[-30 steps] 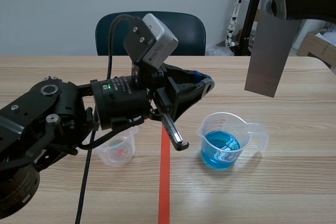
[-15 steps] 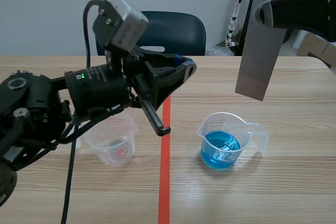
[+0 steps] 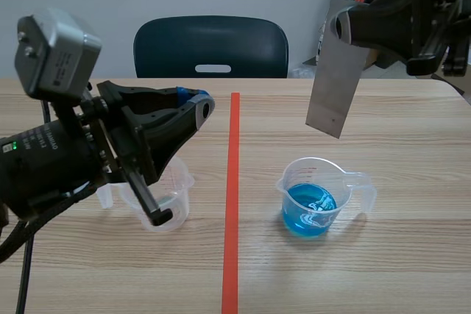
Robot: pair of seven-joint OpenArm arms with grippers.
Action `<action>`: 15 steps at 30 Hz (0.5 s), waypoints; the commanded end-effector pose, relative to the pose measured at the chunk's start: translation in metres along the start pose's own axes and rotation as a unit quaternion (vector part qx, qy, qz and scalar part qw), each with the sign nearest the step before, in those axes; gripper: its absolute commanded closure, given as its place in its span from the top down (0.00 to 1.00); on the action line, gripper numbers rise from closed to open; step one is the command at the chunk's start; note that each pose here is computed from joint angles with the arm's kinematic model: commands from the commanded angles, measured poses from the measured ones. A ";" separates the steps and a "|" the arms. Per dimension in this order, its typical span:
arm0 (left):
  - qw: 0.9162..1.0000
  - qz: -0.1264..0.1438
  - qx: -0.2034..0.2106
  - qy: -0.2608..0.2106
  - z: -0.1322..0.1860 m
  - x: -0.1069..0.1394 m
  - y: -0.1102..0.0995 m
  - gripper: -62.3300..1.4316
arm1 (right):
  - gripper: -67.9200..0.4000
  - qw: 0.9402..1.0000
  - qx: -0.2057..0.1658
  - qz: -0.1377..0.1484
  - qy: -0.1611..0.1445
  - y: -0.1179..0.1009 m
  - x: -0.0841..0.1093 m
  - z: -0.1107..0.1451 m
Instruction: Do the redox reaction experiment. move the plate over the left beaker
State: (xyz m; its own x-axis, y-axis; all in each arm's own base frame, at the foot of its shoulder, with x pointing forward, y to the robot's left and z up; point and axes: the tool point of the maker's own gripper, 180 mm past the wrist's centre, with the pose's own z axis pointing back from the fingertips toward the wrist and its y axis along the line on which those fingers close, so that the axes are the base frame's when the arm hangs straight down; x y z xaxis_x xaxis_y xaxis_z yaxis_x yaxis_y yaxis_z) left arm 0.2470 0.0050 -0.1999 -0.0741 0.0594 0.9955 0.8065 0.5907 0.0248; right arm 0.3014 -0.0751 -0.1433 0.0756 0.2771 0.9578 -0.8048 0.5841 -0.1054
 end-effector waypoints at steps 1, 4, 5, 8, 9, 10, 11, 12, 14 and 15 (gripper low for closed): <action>1.000 0.006 0.005 -0.025 0.006 0.011 -0.003 0.05 | 0.01 1.000 -0.005 0.011 -0.025 -0.004 0.017 -0.003; 0.999 0.016 0.021 -0.030 0.020 0.012 -0.005 0.05 | 0.01 0.999 -0.003 0.015 -0.030 0.001 0.020 -0.014; 0.999 0.019 0.026 -0.031 0.025 0.011 -0.006 0.05 | 0.01 1.000 0.001 0.015 -0.028 0.004 0.020 -0.019; 0.998 0.031 0.044 -0.034 0.039 0.009 -0.007 0.05 | 0.01 0.999 0.016 0.012 -0.024 0.016 0.019 -0.034; 0.998 0.035 0.049 -0.034 0.044 0.008 -0.007 0.05 | 0.01 0.999 0.020 0.011 -0.026 0.019 0.020 -0.039; 0.997 0.039 0.055 -0.033 0.049 0.006 -0.007 0.05 | 0.01 0.999 0.024 0.010 -0.029 0.022 0.021 -0.044; 0.997 0.044 0.061 -0.033 0.054 0.005 -0.008 0.05 | 0.01 0.999 0.027 0.010 -0.031 0.025 0.022 -0.049; 0.996 0.047 0.066 -0.032 0.059 0.004 -0.009 0.05 | 0.01 0.999 0.032 0.008 -0.032 0.029 0.023 -0.054; 0.995 0.054 0.077 -0.033 0.070 0.003 -0.010 0.05 | 0.01 0.999 0.042 0.004 -0.032 0.035 0.024 -0.064; 0.994 0.058 0.083 -0.035 0.075 0.002 -0.011 0.05 | 0.01 0.998 0.047 0.001 -0.032 0.038 0.025 -0.069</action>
State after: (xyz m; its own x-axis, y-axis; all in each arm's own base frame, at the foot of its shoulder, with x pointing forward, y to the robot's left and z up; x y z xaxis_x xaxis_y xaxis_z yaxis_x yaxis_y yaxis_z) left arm 0.1959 0.0583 -0.2119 -0.0159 0.1580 0.9873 0.7063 0.7007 -0.1007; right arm 0.3086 0.0058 -0.1517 0.0613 0.2437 0.9679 -0.8584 0.5076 -0.0735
